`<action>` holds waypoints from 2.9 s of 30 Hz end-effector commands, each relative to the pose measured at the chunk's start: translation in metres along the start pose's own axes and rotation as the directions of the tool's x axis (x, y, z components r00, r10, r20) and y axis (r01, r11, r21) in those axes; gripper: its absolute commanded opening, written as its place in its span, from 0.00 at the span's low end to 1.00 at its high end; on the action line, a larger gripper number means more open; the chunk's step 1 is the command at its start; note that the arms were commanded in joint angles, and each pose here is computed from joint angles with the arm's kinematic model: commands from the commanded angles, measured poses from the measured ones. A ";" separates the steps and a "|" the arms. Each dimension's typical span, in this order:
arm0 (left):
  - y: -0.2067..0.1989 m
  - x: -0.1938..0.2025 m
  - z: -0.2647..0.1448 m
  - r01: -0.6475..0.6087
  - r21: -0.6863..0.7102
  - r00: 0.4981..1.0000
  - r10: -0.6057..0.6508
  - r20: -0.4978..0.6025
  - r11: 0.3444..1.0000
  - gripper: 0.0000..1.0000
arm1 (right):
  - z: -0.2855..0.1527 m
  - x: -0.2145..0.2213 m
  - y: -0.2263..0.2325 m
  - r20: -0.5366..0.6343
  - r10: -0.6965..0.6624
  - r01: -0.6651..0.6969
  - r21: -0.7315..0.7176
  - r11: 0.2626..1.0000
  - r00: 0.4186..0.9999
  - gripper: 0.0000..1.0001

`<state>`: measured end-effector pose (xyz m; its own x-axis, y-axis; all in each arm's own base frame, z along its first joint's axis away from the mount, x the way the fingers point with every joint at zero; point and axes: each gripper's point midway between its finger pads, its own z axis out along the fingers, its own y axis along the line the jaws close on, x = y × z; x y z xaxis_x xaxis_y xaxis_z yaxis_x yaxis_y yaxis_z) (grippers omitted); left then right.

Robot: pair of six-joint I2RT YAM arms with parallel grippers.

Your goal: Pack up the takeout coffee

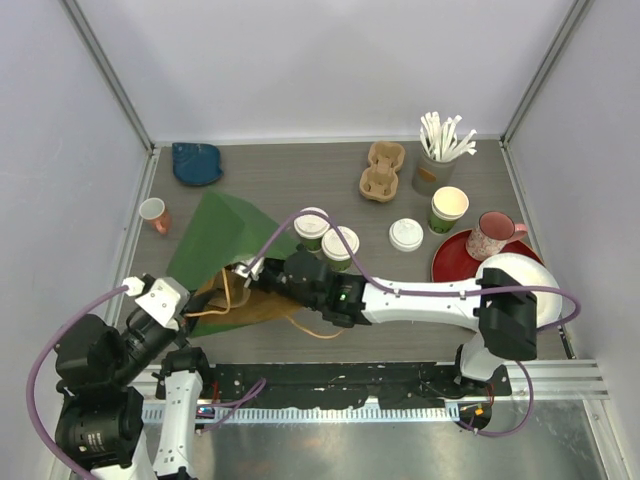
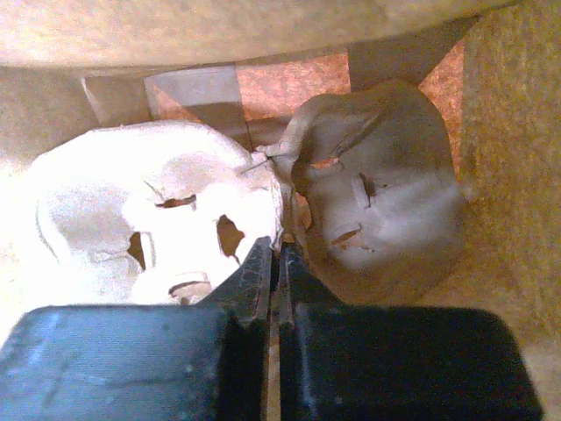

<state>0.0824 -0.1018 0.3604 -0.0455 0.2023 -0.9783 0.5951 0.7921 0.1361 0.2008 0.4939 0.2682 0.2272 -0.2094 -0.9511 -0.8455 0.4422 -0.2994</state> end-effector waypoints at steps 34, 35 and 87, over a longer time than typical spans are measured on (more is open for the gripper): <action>-0.043 -0.072 0.001 0.159 0.287 0.952 -0.224 0.210 0.945 0.00 | 0.023 -0.068 -0.090 0.431 -0.019 -0.280 0.618 0.734 0.902 0.01; -0.044 -0.072 0.001 0.157 0.288 0.952 -0.223 0.211 0.945 0.00 | 0.025 -0.068 -0.092 0.433 -0.020 -0.282 0.622 0.730 0.901 0.01; 0.000 -0.096 -0.002 0.197 0.033 0.945 -0.199 0.258 0.980 0.00 | 0.008 -0.097 -0.168 0.389 -0.083 -0.217 0.665 0.714 0.918 0.01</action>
<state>0.1093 -0.1167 0.4545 0.0172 -0.1519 -0.9883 0.5991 0.7929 -0.1114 0.2824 0.5020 0.4233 0.5697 0.2352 -0.7875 -0.4725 0.8777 -0.0797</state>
